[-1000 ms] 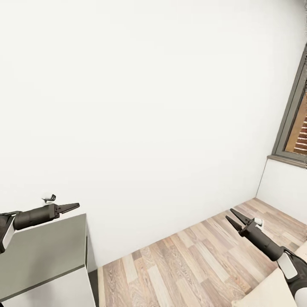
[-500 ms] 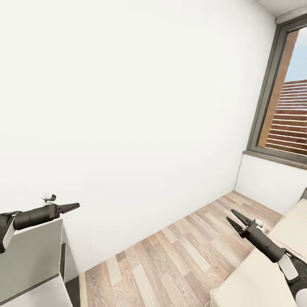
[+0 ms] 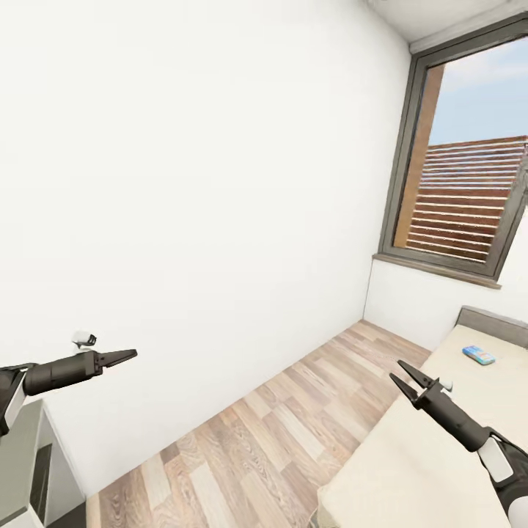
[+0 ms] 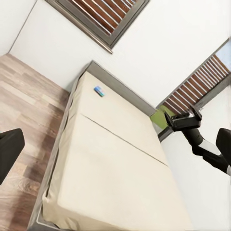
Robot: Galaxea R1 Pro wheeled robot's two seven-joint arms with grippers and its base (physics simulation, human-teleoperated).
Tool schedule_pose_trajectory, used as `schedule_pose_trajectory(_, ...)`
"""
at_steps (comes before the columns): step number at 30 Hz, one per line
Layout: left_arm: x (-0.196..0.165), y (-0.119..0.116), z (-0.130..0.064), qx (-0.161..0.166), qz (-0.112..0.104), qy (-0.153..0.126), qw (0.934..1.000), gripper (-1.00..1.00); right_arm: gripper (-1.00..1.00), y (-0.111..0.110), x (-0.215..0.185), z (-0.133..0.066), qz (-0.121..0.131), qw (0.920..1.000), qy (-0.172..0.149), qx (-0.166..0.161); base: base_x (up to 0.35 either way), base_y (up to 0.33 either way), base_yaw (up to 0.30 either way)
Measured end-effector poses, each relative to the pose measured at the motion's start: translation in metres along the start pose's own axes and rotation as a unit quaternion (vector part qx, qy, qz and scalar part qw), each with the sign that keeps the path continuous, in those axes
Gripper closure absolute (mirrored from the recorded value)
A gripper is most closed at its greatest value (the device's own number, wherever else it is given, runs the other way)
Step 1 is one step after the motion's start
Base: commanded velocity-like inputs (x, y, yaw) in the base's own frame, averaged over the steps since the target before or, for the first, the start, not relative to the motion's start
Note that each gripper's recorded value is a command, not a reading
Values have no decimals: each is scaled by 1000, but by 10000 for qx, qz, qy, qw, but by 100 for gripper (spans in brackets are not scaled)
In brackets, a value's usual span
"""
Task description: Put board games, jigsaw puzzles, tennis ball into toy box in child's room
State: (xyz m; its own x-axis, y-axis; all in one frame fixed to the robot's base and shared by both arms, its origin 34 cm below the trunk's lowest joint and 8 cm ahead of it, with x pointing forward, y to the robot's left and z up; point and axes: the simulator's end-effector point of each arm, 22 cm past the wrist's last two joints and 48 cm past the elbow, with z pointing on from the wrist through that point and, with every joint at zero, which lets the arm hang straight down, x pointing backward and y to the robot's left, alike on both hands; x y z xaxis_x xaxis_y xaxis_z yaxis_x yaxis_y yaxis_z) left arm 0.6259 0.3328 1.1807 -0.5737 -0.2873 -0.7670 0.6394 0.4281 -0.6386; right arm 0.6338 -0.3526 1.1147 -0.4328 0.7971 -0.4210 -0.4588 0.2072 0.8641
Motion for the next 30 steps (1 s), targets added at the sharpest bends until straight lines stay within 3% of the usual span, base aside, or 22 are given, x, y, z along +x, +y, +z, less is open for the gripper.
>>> schedule_pose_trajectory(17,0,0,0,-1,-1,7,10000,-100,-100,-1,0,0,6,10000,-4,5,7,1,-277)
schedule_pose_trajectory(30,0,0,0,-1,2,9,10000,-100,-100,-1,0,0,11,10000,-8,8,0,223,-277)
